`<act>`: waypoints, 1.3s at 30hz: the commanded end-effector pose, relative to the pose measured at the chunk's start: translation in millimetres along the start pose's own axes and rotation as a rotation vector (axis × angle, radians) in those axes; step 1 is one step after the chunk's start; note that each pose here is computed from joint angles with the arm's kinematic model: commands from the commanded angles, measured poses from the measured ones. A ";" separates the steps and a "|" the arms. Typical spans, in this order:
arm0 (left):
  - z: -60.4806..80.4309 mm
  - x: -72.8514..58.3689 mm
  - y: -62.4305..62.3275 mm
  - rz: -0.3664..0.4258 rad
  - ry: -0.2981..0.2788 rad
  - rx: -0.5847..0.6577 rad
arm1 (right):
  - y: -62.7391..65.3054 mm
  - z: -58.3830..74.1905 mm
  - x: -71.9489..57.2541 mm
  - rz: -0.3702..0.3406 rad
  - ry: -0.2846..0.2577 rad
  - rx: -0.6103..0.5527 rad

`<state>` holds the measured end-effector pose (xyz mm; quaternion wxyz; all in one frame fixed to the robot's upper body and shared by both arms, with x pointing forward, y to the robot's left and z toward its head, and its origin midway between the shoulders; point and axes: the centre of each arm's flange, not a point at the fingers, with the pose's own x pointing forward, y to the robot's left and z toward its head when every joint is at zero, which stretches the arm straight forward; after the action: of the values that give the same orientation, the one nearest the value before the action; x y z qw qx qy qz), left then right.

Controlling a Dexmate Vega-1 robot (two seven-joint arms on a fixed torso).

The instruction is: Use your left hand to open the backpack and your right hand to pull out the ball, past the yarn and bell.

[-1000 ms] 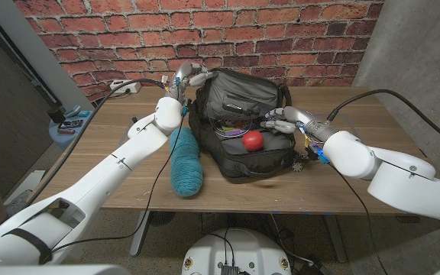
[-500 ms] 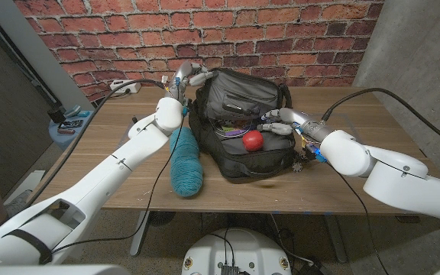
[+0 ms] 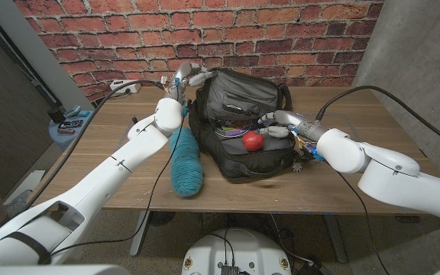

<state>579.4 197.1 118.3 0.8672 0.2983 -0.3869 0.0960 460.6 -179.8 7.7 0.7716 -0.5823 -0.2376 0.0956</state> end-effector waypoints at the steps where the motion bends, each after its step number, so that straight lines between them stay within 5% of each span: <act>1: -3.5 -6.1 3.7 0.016 0.012 -0.009 | 2.1 -0.3 11.4 0.045 -0.007 -0.054; 39: -15.8 -11.2 21.2 0.039 0.018 -0.015 | 13.9 6.5 43.4 0.095 -0.019 -0.108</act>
<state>570.9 217.1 111.5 0.8695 0.2851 -0.3873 0.1122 489.9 -159.0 5.7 0.7370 -0.6258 -0.2242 0.1223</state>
